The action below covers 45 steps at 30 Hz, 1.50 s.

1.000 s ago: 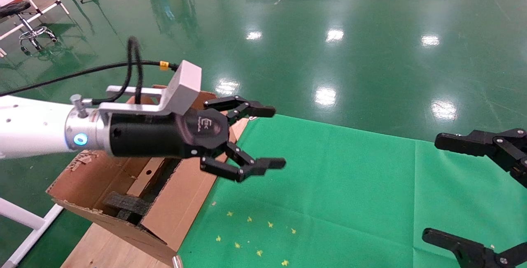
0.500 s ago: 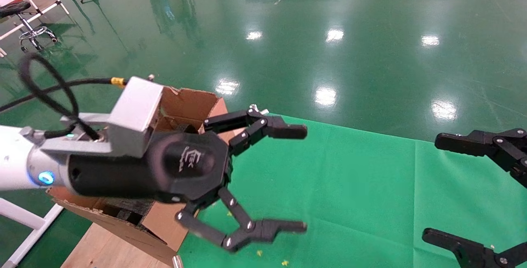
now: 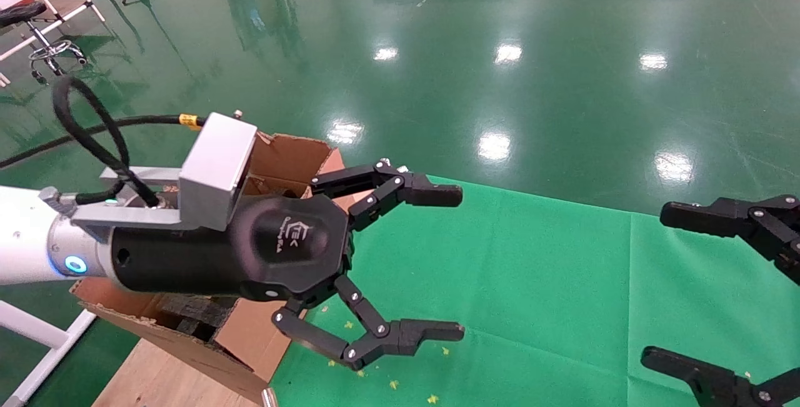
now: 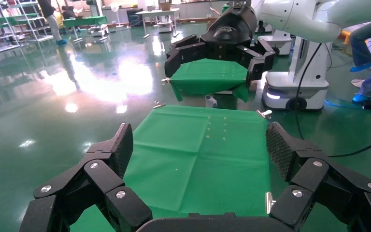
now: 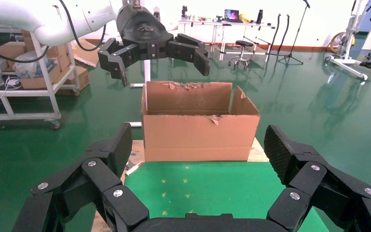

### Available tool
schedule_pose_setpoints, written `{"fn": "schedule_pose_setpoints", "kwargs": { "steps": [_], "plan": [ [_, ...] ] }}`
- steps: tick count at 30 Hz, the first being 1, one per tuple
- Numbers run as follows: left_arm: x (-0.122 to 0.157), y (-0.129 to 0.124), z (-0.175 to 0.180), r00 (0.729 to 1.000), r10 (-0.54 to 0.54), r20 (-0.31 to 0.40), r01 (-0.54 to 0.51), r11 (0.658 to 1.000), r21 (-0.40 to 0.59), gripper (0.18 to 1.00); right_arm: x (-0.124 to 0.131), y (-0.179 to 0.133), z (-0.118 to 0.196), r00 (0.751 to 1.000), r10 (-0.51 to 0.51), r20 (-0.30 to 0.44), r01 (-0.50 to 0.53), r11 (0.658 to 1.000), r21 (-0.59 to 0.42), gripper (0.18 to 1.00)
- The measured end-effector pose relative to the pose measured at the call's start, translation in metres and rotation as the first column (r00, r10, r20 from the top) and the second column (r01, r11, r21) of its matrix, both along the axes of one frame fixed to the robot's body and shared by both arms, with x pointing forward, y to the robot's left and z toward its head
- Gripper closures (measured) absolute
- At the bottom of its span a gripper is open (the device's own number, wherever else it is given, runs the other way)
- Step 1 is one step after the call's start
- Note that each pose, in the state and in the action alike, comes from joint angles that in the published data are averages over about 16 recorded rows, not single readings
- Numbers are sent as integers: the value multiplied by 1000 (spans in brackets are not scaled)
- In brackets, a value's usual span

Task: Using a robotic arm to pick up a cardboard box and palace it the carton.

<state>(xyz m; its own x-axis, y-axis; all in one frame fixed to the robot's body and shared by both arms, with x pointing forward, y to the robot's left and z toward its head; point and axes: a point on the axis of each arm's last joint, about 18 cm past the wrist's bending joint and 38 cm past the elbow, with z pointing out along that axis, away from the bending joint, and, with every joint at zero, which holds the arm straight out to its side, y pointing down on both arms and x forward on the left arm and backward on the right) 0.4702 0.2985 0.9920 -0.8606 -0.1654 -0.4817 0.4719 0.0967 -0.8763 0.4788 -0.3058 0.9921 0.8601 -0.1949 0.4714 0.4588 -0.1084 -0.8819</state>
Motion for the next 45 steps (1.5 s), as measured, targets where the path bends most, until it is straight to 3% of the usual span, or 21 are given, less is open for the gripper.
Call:
{"fn": "schedule_pose_setpoints", "kwargs": {
  "steps": [45],
  "plan": [
    [6, 2, 0, 1000, 20, -8, -20, 1000, 8, 183, 0, 0, 0, 1000, 0, 0, 0, 1000, 0, 178]
  ]
}}
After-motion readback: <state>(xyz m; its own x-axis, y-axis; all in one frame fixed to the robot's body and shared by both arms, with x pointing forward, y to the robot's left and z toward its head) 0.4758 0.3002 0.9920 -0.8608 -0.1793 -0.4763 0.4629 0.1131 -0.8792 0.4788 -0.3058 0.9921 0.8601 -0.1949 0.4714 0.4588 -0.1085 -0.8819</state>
